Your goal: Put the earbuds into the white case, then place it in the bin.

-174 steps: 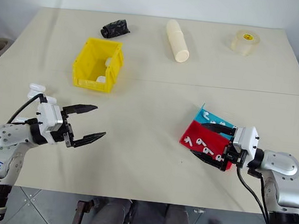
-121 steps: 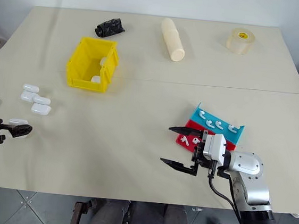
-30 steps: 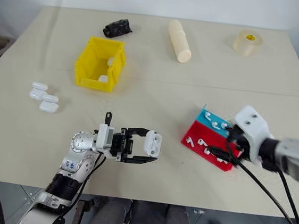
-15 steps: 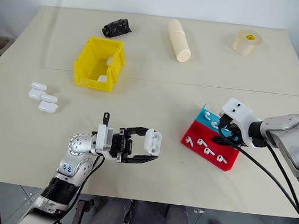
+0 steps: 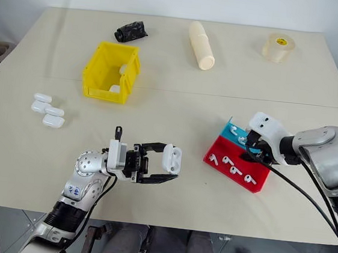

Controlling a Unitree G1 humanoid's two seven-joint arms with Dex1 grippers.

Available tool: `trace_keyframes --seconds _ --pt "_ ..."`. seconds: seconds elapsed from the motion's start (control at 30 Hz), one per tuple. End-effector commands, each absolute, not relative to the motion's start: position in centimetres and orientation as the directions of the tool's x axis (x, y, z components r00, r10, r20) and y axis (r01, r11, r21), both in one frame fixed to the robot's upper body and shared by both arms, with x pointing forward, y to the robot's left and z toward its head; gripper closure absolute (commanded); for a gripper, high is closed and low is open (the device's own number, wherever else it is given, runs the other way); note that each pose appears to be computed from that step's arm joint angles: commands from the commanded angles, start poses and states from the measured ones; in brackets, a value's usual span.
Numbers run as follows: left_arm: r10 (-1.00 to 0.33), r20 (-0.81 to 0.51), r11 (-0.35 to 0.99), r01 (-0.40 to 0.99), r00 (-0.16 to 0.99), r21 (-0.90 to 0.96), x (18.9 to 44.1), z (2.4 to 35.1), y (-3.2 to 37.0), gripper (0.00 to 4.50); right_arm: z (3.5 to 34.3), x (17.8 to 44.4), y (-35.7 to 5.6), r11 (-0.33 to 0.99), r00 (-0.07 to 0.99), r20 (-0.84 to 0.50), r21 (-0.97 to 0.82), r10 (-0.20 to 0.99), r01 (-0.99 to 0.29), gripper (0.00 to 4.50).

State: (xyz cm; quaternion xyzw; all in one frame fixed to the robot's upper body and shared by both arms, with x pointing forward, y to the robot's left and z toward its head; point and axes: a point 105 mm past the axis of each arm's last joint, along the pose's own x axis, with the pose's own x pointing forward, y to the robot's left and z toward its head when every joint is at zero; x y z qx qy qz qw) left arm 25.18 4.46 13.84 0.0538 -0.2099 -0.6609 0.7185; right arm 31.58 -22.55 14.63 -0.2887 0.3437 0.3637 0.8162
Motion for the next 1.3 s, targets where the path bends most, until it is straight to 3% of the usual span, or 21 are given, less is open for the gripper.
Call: trace_keyframes --seconds 0.03,0.37,0.47,0.77,0.9,1.13,1.3 --pt "-0.968 0.250 0.121 0.913 0.022 0.389 24.7 14.9 4.3 1.73 15.4 32.0 -22.2 0.547 0.516 -0.757 -0.254 0.401 -0.798 2.89" --pt "-0.969 0.247 0.127 0.913 0.030 0.388 24.7 14.9 4.5 1.73 15.0 31.9 -21.8 0.527 0.493 -0.766 -0.242 0.412 -0.815 2.89" --pt "-0.969 0.246 0.129 0.913 0.032 0.388 24.8 14.9 4.5 1.73 14.9 31.9 -21.8 0.527 0.495 -0.766 -0.244 0.411 -0.814 3.75" --pt "-0.969 0.244 0.131 0.912 0.035 0.389 24.8 15.0 4.6 1.73 14.7 31.9 -21.7 0.522 0.485 -0.770 -0.236 0.414 -0.820 3.75" --pt "-0.969 0.244 0.130 0.912 0.034 0.388 24.8 15.1 4.6 1.73 14.6 31.8 -21.8 0.518 0.479 -0.773 -0.231 0.416 -0.823 4.46" --pt "-0.970 0.242 0.131 0.913 0.037 0.388 24.7 15.1 4.7 1.73 14.3 31.7 -21.8 0.515 0.475 -0.775 -0.229 0.417 -0.826 4.46" --pt "-0.971 0.237 0.133 0.913 0.041 0.386 24.7 15.1 4.8 1.73 14.2 31.4 -21.4 0.443 0.430 -0.783 -0.223 0.448 -0.868 4.46"
